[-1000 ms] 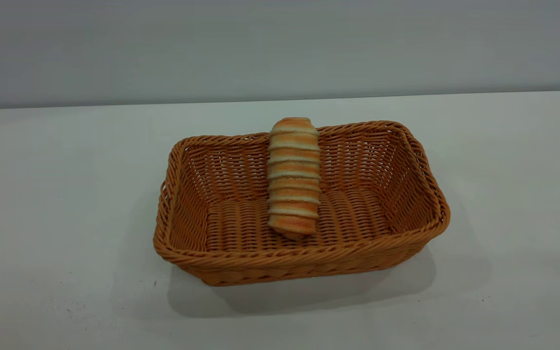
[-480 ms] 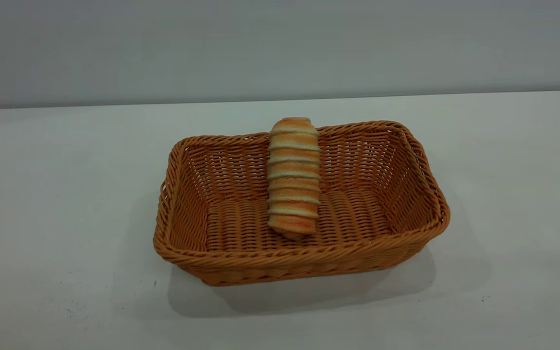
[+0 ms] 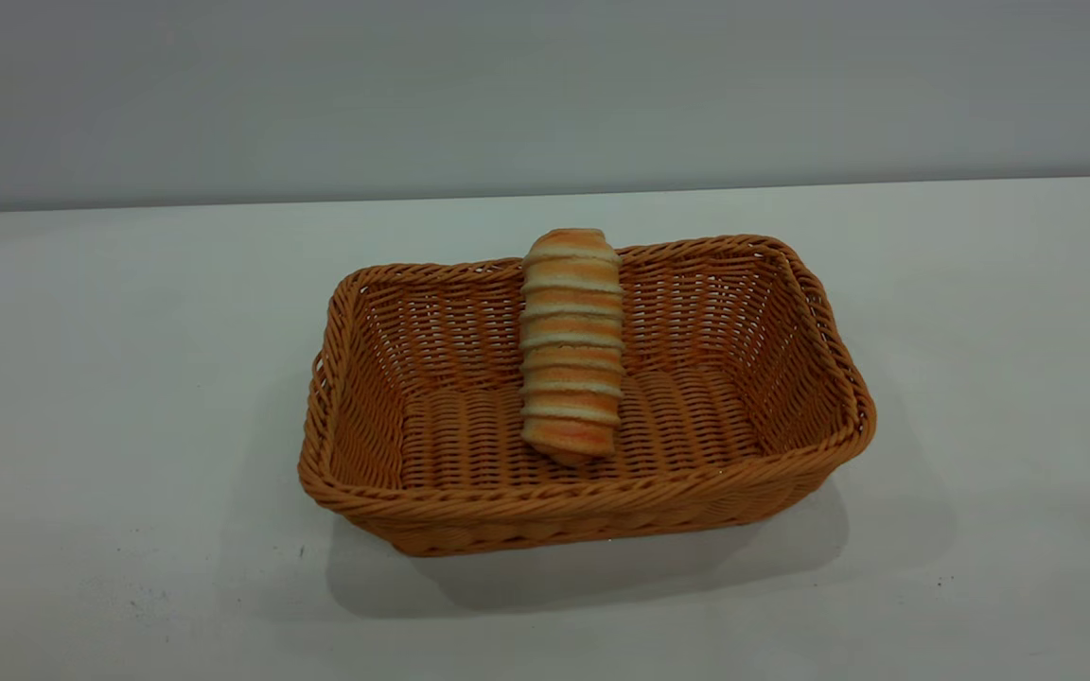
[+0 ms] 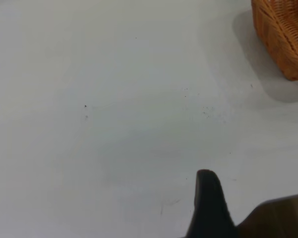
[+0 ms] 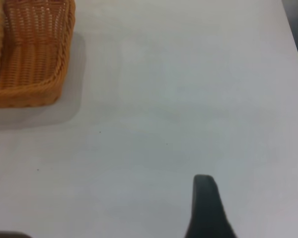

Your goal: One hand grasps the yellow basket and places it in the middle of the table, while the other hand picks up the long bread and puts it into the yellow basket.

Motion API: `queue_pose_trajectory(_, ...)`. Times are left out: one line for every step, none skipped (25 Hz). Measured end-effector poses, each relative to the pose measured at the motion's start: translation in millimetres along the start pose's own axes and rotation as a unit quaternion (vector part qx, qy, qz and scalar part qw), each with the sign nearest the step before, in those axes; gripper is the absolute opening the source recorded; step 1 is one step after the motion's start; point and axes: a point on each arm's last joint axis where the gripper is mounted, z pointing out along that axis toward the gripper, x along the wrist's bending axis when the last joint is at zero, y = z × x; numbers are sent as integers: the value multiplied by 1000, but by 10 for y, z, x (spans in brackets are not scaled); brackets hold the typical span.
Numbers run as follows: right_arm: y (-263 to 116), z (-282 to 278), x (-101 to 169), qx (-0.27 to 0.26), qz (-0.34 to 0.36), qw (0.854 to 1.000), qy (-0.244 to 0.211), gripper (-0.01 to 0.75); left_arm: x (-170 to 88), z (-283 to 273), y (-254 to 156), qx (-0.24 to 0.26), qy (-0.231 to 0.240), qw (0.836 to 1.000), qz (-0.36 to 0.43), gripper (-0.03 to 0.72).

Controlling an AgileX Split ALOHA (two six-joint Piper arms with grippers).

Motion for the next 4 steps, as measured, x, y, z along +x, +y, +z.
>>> queue_pose_trajectory(0,0,0,0,0,1000,0,536,0,0,0,0,0,1000,0,543)
queue_pose_trajectory(0,0,0,0,0,1000,0,536,0,0,0,0,0,1000,0,543)
queue_pose_trajectory(0,0,0,0,0,1000,0,536,0,0,0,0,0,1000,0,543)
queue_pose_trajectory(0,0,0,0,0,1000,0,536,0,0,0,0,0,1000,0,543)
